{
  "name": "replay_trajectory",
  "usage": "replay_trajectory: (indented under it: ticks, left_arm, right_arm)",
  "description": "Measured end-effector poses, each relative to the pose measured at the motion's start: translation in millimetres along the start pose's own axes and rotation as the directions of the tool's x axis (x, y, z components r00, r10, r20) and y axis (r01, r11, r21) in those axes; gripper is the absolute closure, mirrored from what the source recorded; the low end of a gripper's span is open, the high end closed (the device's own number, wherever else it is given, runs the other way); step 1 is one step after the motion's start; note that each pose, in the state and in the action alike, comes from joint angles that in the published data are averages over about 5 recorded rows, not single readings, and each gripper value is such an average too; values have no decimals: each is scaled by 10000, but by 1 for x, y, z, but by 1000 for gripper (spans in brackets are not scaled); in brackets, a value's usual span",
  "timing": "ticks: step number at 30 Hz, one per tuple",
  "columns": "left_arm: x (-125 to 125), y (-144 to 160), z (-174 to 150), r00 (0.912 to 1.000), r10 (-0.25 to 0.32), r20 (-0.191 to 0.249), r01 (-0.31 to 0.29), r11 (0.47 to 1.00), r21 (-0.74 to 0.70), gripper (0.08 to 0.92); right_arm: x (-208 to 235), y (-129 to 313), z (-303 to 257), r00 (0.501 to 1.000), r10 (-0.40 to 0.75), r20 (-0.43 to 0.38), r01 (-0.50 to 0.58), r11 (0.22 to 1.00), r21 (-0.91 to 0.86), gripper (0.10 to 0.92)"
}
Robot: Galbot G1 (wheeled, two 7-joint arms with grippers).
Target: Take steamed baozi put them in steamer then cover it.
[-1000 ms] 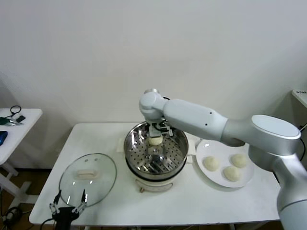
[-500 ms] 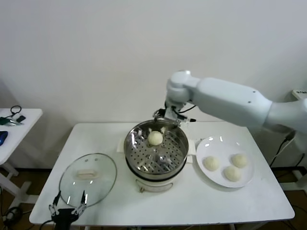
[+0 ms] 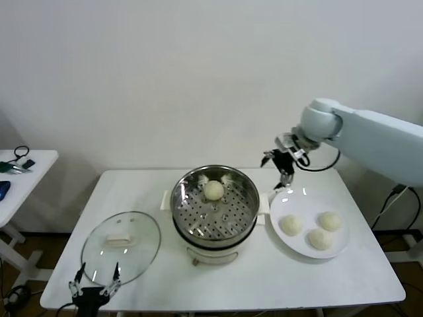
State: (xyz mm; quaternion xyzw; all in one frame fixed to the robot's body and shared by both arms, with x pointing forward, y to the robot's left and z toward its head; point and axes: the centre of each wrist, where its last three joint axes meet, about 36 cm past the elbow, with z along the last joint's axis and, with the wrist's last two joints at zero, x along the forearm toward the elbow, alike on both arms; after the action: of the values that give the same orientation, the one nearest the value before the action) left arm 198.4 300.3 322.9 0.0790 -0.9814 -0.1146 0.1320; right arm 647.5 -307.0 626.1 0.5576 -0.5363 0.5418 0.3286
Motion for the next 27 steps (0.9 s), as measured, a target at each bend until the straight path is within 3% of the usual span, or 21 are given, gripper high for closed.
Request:
replay_trajectory:
  ticks: [12, 27]
  left_arm:
    - [2, 3, 2, 9999, -59, -117, 58, 10000, -59, 177]
    - [4, 9, 8, 9993, -196, -315, 192, 9997, -145, 177]
  right_arm:
    - [-77, 35, 61, 9963, -737, -449, 672, 9890, -1316, 200]
    - [-142, 38, 73, 9877, -1364, -761, 1231, 9797, -1581, 200]
